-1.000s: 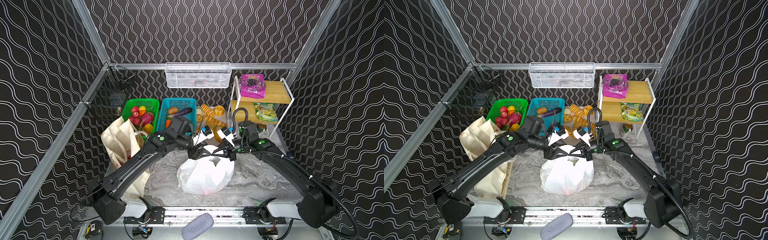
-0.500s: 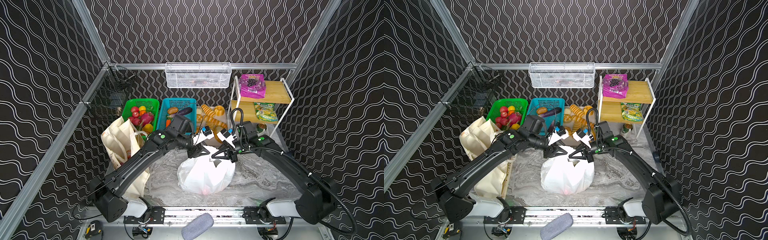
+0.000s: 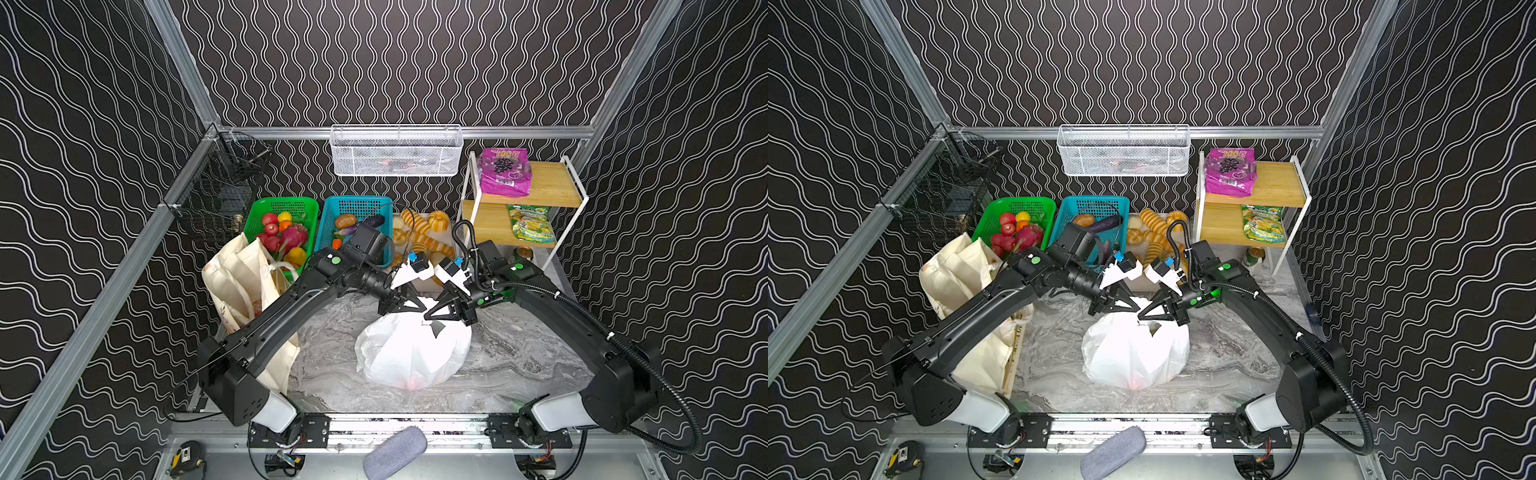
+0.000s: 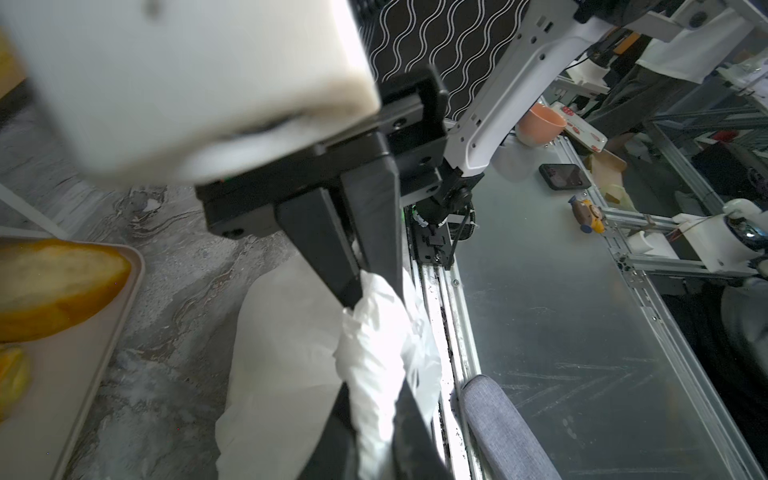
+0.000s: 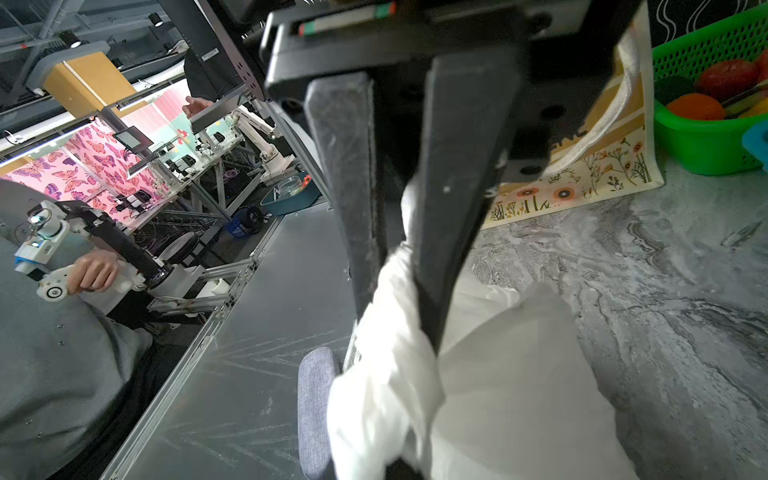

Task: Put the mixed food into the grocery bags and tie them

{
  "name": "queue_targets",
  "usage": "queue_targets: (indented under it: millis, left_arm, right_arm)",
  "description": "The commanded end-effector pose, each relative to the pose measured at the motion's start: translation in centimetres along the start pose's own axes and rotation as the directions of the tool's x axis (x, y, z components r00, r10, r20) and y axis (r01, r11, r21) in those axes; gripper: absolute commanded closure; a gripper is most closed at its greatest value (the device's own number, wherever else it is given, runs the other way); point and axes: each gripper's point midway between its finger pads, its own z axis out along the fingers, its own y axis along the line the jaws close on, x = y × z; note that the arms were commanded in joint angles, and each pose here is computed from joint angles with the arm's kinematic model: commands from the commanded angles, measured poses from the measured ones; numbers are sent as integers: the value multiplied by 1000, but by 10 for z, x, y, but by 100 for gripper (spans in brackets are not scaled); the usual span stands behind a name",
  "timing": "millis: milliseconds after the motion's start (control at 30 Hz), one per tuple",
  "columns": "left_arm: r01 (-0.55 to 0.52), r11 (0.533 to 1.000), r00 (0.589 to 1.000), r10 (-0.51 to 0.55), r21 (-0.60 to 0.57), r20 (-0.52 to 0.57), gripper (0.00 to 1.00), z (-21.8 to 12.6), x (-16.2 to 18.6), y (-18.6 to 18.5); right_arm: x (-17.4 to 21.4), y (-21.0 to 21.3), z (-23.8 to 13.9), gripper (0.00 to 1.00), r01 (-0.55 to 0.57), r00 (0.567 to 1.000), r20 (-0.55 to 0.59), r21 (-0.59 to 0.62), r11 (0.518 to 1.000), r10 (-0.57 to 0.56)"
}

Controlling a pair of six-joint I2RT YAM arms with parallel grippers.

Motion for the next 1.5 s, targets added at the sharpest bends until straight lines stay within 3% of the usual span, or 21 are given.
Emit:
queue_targets:
  millis: [0, 167, 300, 367, 500, 567, 633, 833, 900, 1100, 1300, 1467]
  left_arm:
    - [-32, 994, 998, 25, 109, 60, 99, -3, -12, -20]
    - [-11, 992, 998, 4, 127, 60, 100, -5, -13, -25]
    - [65, 995, 997, -67, 72, 34, 100, -10, -8, -15]
    - [118, 992, 992, -120, 48, 36, 100, -13, -4, -9]
    - [201, 979, 978, -200, -17, 67, 100, -19, -1, 4]
    - [255, 966, 965, -252, -31, 75, 100, -20, 0, 9]
    - [323, 943, 945, -317, -78, 77, 100, -22, 5, 21]
    - [486, 865, 869, -463, -126, 174, 100, -34, 6, 47]
    - [493, 861, 863, -466, -122, 195, 100, -36, 1, 47]
    - [517, 854, 839, -492, -60, 232, 100, -37, -11, 44]
    - [525, 849, 836, -499, -65, 228, 100, -39, -11, 42]
    - [526, 848, 838, -501, -70, 217, 100, -37, -6, 43]
  right_arm:
    - [-5, -1, 0, 100, 27, 1000, 7, 2, 1000, -27]
    - [-6, -12, -1, 97, 5, 1000, -7, 63, 998, -4]
    - [-9, -19, -7, 70, 37, 999, -37, 174, 984, -31]
    - [-10, -27, -13, 59, 69, 997, -52, 284, 956, -56]
    - [-15, -28, -27, 50, 150, 989, -64, 431, 890, -136]
    - [-23, -35, -40, 49, 163, 986, -54, 547, 821, -160]
    - [-35, -39, -56, 49, 160, 982, -29, 656, 737, -188]
    - [-48, -21, -65, 61, 197, 951, 3, 763, 616, -309]
    - [-46, -18, -60, 63, 220, 942, -24, 796, 564, -333]
    - [-31, -25, -9, 75, 330, 922, -159, 800, 500, -354]
    - [-30, -57, -17, 90, 337, 902, -225, 900, 277, -367]
    - [-24, -71, -24, 92, 341, 904, -260, 916, 208, -339]
